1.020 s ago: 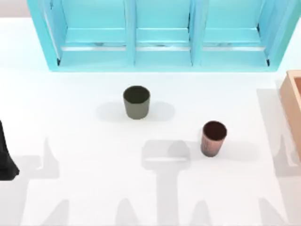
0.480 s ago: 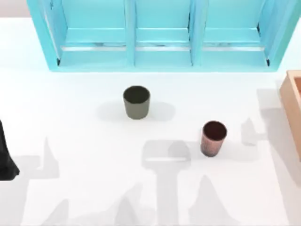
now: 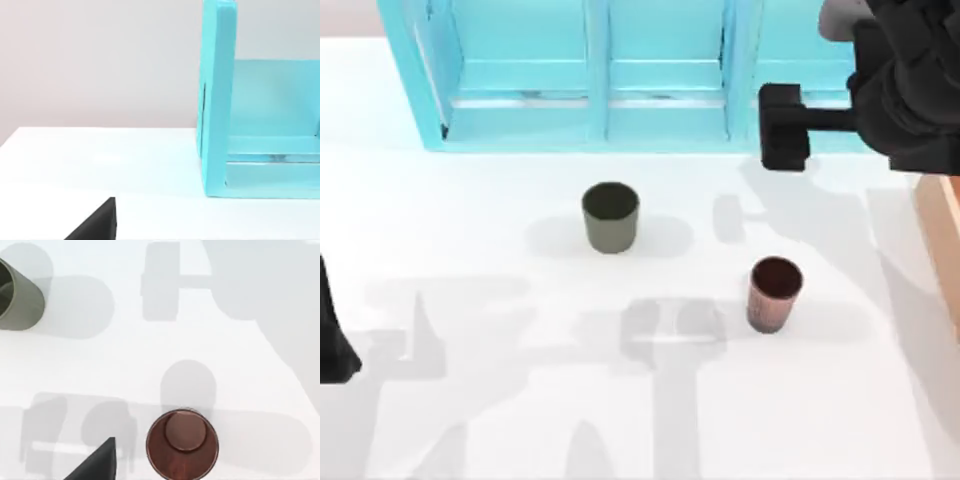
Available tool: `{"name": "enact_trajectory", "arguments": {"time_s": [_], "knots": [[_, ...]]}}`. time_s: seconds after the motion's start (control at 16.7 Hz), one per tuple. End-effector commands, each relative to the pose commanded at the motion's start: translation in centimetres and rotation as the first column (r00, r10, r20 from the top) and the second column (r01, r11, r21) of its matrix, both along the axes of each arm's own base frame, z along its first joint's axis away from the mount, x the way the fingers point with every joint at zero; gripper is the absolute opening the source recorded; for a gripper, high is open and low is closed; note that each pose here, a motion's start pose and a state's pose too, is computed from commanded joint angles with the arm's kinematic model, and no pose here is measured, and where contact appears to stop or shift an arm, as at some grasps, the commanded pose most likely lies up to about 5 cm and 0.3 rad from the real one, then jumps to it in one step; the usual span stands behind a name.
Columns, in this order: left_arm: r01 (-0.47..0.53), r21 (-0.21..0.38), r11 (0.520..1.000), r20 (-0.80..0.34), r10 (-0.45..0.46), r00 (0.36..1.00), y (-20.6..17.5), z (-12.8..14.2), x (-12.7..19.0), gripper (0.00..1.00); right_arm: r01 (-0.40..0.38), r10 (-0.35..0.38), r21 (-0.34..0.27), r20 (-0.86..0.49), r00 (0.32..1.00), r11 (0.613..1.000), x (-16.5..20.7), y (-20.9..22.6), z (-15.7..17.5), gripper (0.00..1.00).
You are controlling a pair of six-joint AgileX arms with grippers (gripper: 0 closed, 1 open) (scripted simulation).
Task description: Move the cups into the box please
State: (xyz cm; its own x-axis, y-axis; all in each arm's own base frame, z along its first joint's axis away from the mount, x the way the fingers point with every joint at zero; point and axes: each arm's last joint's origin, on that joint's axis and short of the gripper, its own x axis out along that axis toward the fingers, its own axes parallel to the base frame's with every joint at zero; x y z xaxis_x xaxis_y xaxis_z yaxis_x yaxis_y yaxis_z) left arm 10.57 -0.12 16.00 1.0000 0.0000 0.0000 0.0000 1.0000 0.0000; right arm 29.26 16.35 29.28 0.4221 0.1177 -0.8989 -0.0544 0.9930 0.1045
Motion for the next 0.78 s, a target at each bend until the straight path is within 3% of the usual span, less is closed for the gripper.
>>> {"name": "enact_trajectory", "arguments": {"time_s": [0.36, 0.78], "knots": [[0.000, 0.000, 1.000, 0.000, 0.000, 1.000, 0.0, 0.0, 0.0, 1.00, 0.014, -0.031, -0.109, -0.157, 0.987, 0.994, 5.6, 10.5, -3.6, 1.00], [0.000, 0.000, 1.000, 0.000, 0.000, 1.000, 0.0, 0.0, 0.0, 1.00, 0.045, -0.061, -0.113, -0.142, 0.988, 0.993, 7.4, 16.9, -6.1, 1.00]]}}
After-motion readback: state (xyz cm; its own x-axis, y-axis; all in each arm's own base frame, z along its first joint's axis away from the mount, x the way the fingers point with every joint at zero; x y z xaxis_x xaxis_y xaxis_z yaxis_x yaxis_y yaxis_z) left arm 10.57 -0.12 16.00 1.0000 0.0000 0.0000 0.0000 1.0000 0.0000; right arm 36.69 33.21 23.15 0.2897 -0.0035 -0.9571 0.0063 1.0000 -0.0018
